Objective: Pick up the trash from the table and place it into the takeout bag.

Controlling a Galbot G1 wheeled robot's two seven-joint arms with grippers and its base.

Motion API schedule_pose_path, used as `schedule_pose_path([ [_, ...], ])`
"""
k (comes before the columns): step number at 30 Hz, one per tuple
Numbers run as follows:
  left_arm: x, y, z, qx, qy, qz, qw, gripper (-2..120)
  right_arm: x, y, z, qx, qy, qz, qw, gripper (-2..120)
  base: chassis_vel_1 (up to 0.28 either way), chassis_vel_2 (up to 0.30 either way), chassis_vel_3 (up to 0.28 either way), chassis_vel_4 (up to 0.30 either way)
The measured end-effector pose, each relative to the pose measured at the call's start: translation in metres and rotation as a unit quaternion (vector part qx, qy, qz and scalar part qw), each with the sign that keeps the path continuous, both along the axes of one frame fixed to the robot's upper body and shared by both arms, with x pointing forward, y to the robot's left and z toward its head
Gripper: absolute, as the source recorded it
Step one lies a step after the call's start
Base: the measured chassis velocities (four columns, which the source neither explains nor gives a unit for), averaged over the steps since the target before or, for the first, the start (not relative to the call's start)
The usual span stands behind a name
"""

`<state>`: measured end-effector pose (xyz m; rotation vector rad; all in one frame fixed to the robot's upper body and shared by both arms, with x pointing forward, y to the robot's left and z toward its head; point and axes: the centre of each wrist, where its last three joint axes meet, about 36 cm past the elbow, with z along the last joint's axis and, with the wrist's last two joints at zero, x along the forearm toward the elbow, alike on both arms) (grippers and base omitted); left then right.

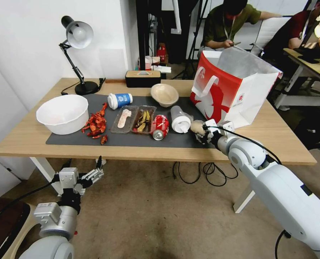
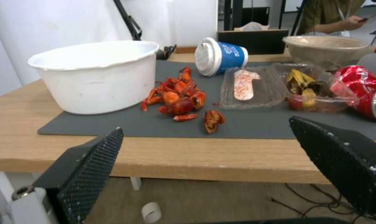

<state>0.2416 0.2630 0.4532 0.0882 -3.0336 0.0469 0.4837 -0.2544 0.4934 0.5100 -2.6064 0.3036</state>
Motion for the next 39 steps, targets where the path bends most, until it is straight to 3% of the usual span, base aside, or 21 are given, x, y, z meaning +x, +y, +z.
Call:
schedule_pose_path([
  [5,-0.001,0.0,0.003,0.0,-0.003,-0.001,1.0,100,-0.035,-0.006,0.026,-0.003,-0.038,0.029,0.999,9,0.0,0.0,0.0,0.0],
  [10,-0.003,0.0,0.002,0.0,-0.001,-0.002,1.0,100,-0.08,-0.028,0.065,0.008,-0.081,0.061,0.995,9,0.0,0.0,0.0,0.0],
  [13,-0.003,-0.001,0.002,0.0,-0.001,-0.002,1.0,100,-0.087,-0.033,0.078,0.025,-0.113,0.07,0.991,9,0.0,0.0,0.0,0.0],
  [15,-0.004,-0.001,0.003,0.002,-0.002,-0.004,1.0,100,-0.09,-0.04,0.101,0.053,-0.198,0.084,0.975,9,0.0,0.0,0.0,0.0],
  [17,-0.004,-0.001,0.004,0.002,-0.002,-0.004,1.0,100,-0.088,-0.042,0.109,0.058,-0.228,0.086,0.968,9,0.0,0.0,0.0,0.0],
  [19,-0.004,0.0,0.005,0.005,-0.003,-0.005,1.0,100,-0.074,-0.058,0.136,0.059,-0.316,0.065,0.945,9,0.0,0.0,0.0,0.0],
  [22,-0.004,0.001,0.006,0.006,-0.004,-0.006,1.0,100,-0.054,-0.08,0.158,0.058,-0.345,0.019,0.937,9,0.0,0.0,0.0,0.0],
  [25,-0.004,0.001,0.006,0.006,-0.004,-0.007,1.0,100,-0.043,-0.093,0.17,0.057,-0.342,-0.01,0.938,9,0.0,0.0,0.0,0.0],
  [26,-0.004,0.0,0.006,0.005,-0.004,-0.008,0.9999,100,-0.024,-0.11,0.187,0.047,-0.321,-0.048,0.945,9,0.0,0.0,0.0,0.0],
  [29,-0.004,-0.002,0.006,0.003,-0.005,-0.011,0.9999,100,0.004,-0.125,0.203,0.017,-0.304,-0.083,0.949,9,0.0,0.0,0.0,0.0],
  [39,-0.007,-0.001,0.008,0.01,-0.011,-0.017,0.9997,100,0.063,-0.131,0.211,-0.013,-0.235,-0.12,0.964,9,0.0,0.0,0.0,0.0],
])
